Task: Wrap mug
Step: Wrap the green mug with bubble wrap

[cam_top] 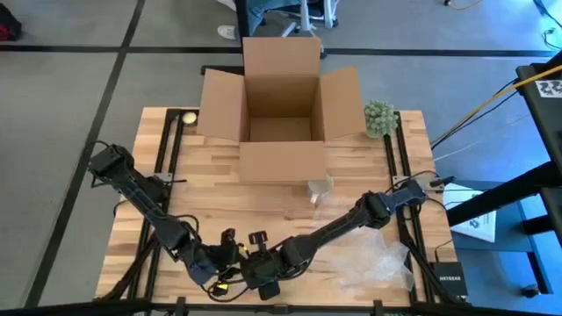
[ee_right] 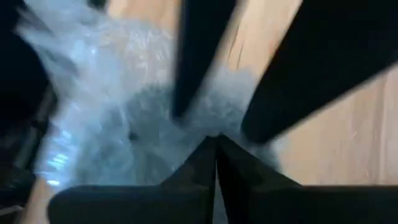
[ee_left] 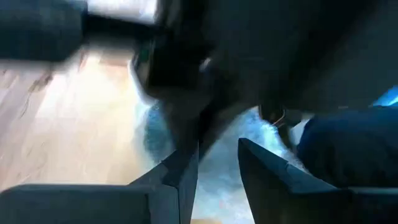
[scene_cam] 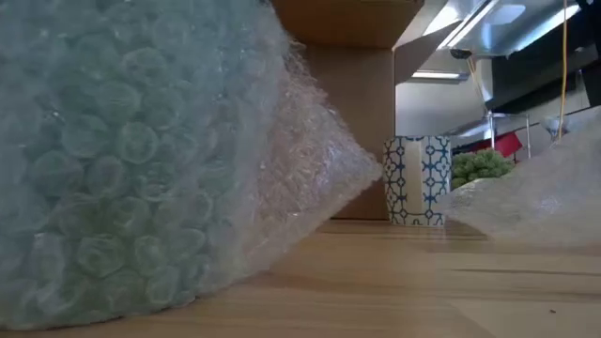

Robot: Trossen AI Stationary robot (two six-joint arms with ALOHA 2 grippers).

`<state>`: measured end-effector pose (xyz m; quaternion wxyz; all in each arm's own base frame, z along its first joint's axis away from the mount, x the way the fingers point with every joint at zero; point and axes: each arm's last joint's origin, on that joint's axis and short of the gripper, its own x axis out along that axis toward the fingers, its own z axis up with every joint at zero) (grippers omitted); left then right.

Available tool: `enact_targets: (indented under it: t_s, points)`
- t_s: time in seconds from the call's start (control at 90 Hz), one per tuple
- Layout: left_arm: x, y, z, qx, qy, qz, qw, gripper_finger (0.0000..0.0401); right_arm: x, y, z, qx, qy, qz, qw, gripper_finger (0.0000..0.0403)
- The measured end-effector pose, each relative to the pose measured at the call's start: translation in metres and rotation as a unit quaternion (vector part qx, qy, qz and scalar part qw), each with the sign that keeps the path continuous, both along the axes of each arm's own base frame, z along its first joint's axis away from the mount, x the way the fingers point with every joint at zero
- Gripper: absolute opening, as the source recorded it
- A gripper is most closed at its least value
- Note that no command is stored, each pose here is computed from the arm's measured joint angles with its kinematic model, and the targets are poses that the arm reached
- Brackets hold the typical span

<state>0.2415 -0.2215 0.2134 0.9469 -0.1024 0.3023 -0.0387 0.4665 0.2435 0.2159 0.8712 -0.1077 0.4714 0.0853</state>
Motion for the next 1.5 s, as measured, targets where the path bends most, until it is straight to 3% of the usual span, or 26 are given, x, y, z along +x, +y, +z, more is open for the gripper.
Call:
enact_targets:
  t_s: [0.256, 0.489, 0.578, 0.767, 0.967, 1.156, 1.344, 1.5]
  points:
    - [0.001, 0.001, 0.000, -0.003, -0.001, 0.003, 1.000, 0.0098, -0.005, -0.001, 0.018, 0.005, -0.022, -0.002, 1.000, 0.0001]
    - [0.000, 0.003, -0.003, 0.008, 0.010, 0.006, 1.000, 0.0098, 0.003, -0.006, -0.026, 0.000, -0.022, -0.008, 1.000, 0.0001]
    - [0.001, 0.004, -0.003, 0.008, 0.012, 0.009, 1.000, 0.0098, 0.002, -0.006, -0.029, 0.000, -0.020, -0.013, 1.000, 0.0001]
    - [0.003, 0.007, -0.004, 0.010, 0.016, 0.016, 1.000, 0.0098, 0.000, -0.004, 0.002, 0.011, -0.030, -0.004, 0.999, 0.0001]
    - [0.002, 0.006, -0.004, 0.004, 0.018, 0.017, 1.000, 0.0098, -0.021, 0.001, 0.036, -0.001, -0.003, 0.004, 1.000, 0.0001]
    - [0.001, 0.005, -0.003, 0.001, 0.017, 0.017, 1.000, 0.0098, -0.037, 0.013, 0.030, -0.032, 0.033, -0.007, 0.999, 0.0001]
    - [0.001, 0.006, -0.003, 0.002, 0.017, 0.017, 1.000, 0.0098, -0.024, 0.023, 0.019, -0.001, -0.033, 0.016, 0.999, 0.0001]
    - [0.000, 0.007, -0.001, -0.002, 0.022, 0.018, 1.000, 0.0098, -0.014, 0.001, -0.012, -0.002, -0.007, -0.011, 1.000, 0.0001]
